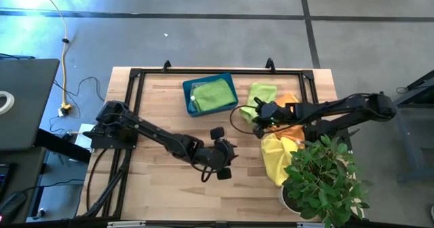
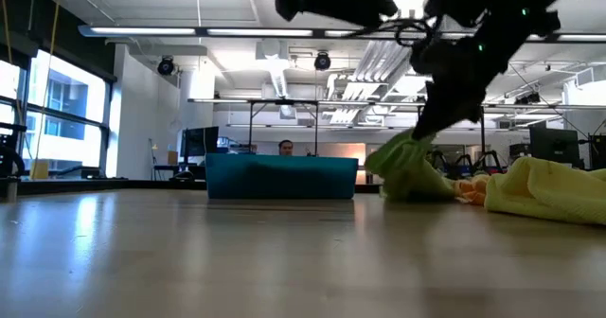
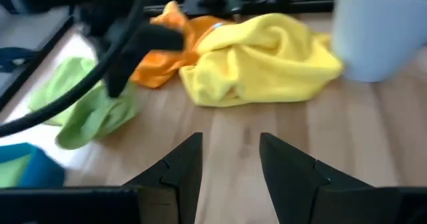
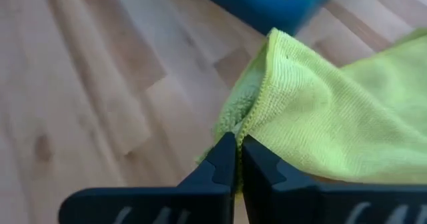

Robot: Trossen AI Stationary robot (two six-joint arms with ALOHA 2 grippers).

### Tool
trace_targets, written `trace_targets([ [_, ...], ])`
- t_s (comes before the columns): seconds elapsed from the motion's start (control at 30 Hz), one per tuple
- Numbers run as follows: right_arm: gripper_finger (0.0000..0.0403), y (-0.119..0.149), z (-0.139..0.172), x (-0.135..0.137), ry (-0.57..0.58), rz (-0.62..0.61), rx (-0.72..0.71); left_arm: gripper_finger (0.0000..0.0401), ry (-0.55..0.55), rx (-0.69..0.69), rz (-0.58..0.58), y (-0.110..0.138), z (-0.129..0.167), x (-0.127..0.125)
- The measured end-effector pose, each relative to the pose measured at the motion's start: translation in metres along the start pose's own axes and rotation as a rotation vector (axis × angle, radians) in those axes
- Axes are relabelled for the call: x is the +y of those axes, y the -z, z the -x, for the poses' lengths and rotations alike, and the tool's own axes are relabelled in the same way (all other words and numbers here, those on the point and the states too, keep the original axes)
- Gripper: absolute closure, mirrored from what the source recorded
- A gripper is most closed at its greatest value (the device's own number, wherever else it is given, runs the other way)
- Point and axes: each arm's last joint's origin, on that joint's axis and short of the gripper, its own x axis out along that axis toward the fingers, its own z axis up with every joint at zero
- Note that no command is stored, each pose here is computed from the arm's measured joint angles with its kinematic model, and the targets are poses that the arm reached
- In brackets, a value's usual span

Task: Fold microfiber towels
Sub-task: Fold the green microfiber cloth

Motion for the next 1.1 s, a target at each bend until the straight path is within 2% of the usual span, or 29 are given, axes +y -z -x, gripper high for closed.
trace_targets([
  [0.13,0.0402,-0.017,0.018,0.018,-0.025,0.044,0.021,0.0264,-0.078,-0.009,0.008,0.011,-0.008,0.007],
  [0.33,0.0402,-0.043,0.05,0.044,-0.084,0.088,0.002,0.0264,-0.103,-0.02,0.099,0.016,-0.017,0.014],
  [0.5,0.0402,-0.058,0.073,0.061,-0.117,0.118,-0.046,0.0264,-0.156,-0.026,0.103,0.017,-0.019,0.016],
  [0.77,0.0403,-0.058,0.083,0.073,-0.141,0.132,-0.073,0.0264,-0.401,-0.087,0.048,0.014,-0.016,0.022],
  [1.1,0.0403,-0.057,0.082,0.074,-0.106,0.119,-0.09,0.0264,-0.356,-0.17,-0.046,0.0,-0.015,0.018],
])
